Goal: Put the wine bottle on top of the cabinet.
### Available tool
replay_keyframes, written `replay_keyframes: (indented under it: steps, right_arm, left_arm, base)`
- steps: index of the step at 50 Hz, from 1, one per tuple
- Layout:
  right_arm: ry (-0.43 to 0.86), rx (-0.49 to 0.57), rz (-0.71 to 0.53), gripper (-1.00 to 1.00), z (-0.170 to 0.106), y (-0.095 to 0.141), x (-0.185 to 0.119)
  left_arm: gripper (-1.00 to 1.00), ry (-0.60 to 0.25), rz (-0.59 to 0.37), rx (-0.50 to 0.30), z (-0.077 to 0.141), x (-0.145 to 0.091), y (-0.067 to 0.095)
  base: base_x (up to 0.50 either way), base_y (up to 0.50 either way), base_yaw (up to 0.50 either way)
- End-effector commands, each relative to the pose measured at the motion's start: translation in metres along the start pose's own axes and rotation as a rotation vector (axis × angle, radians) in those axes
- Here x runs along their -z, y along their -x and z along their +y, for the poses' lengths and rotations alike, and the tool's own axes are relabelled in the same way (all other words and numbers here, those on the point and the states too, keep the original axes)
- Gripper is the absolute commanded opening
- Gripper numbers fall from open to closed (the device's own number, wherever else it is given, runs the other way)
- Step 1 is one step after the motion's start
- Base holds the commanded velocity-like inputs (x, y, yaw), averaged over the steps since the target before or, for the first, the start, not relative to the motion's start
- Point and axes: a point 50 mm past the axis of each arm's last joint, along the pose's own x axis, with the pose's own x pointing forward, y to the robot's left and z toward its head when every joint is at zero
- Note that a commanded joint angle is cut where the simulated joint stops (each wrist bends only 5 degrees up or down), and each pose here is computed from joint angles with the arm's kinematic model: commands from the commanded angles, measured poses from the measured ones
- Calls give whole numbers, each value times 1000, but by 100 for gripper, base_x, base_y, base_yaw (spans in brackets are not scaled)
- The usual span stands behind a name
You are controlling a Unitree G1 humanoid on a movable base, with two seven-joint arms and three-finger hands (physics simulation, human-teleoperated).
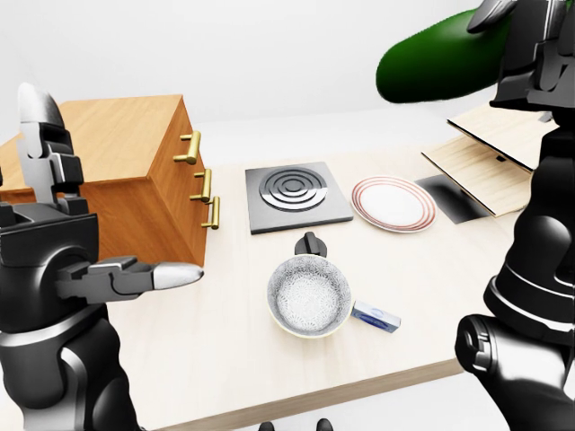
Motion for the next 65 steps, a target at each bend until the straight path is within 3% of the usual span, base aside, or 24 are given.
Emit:
replay_keyframes:
  steps: [1,17,24,27,32,36,37,44,49,55,65]
  right_arm:
    - [-202,65,-71,-100,4,-17,-7]
    - [-178,26,-5,-100,12,-18,10]
    - [-172,20,-9,-100,13,-18,9]
    - [-171,19,-15,-100,14,-18,8]
    - [-174,16,-7,-100,14,-18,10]
    - [-184,16,-6,-100,16,-18,11]
    - [-185,14,-7,-100,16,-19,11]
    - [-205,33,-12,-100,15,-17,11]
    - [-213,39,-28,-100,15,-17,8]
    - [-223,47,-23,-100,15,-12,8]
    - [-242,58,-11,-100,15,-10,11]
  left_arm:
    - [100,5,-42,1,1,-10,-1]
    - [100,20,-57,-1,0,-12,-2]
    - [100,26,-91,4,-2,-19,-3]
    - [100,44,-156,5,-5,-29,-7]
    - [100,89,-299,28,-16,-50,-21]
    - [100,124,-345,32,-23,-52,-33]
    - [100,160,-412,33,-29,-60,-44]
    - [100,190,-446,89,-59,-61,-61]
    - [100,105,-351,143,-82,-34,-80]
    - [100,17,-279,179,-97,-14,-88]
    - [100,-112,-49,243,-130,43,-97]
  base:
    - [0,0,0]
    - [0,0,0]
    - [0,0,0]
    - [0,0,0]
    - [0,0,0]
    - [0,0,0]
    - [0,0,0]
    - [0,0,0]
    - [0,0,0]
    - [0,0,0]
    - [0,0,0]
